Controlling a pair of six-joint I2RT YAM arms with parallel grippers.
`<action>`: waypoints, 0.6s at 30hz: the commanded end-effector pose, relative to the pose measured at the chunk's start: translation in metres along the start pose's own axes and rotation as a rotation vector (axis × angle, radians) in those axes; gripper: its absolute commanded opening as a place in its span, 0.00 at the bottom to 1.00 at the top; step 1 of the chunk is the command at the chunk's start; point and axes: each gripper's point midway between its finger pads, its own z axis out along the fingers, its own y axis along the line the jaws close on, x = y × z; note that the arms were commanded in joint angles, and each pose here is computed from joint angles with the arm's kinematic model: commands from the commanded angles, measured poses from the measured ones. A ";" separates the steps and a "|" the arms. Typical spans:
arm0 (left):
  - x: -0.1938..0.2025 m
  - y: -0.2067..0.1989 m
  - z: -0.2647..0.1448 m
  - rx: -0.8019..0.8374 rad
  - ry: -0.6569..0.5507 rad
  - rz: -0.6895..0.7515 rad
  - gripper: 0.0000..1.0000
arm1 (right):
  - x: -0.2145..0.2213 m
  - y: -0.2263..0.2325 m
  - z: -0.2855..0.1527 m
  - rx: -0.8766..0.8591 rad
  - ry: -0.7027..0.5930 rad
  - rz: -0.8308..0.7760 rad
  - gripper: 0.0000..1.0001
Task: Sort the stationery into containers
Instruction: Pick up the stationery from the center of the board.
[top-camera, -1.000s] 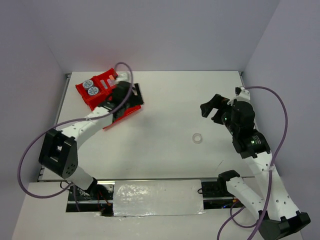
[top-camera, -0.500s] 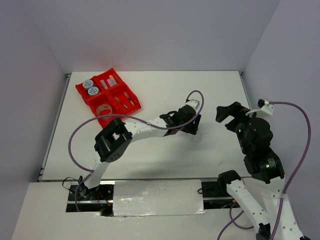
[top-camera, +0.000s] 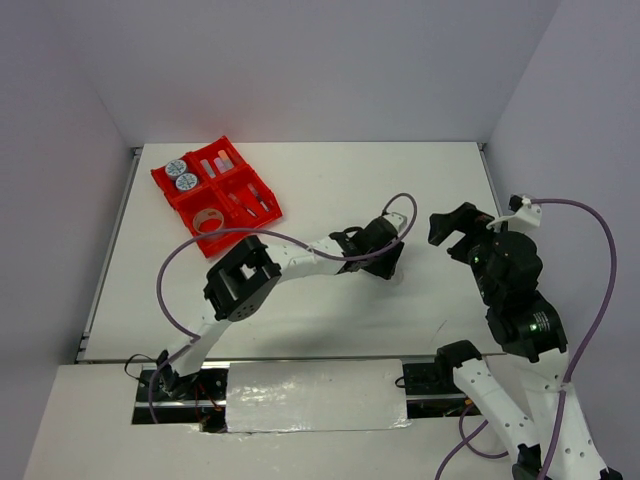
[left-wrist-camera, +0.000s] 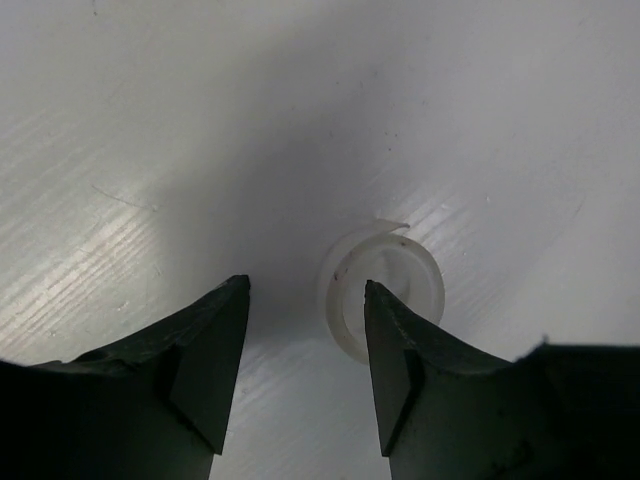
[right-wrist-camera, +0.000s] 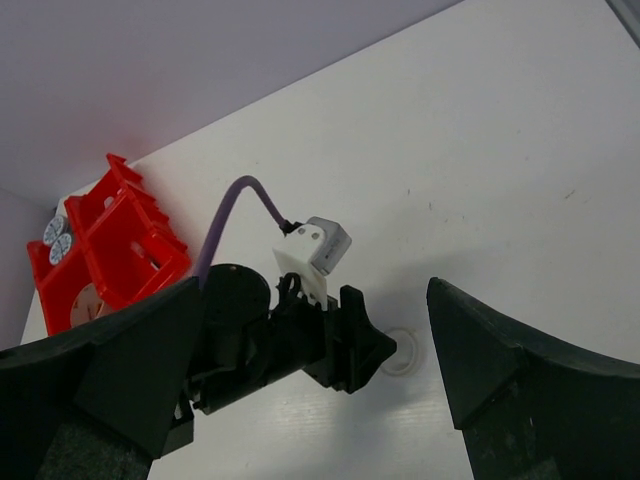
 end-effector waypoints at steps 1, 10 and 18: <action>0.004 -0.008 0.007 -0.007 0.019 0.051 0.60 | -0.007 0.010 -0.001 -0.042 -0.011 -0.008 1.00; -0.001 0.007 -0.005 -0.122 0.011 0.081 0.00 | -0.004 0.014 0.003 -0.058 0.003 -0.013 1.00; -0.082 0.203 -0.159 -0.568 -0.263 -0.251 0.00 | 0.015 0.024 0.021 -0.109 0.062 -0.038 1.00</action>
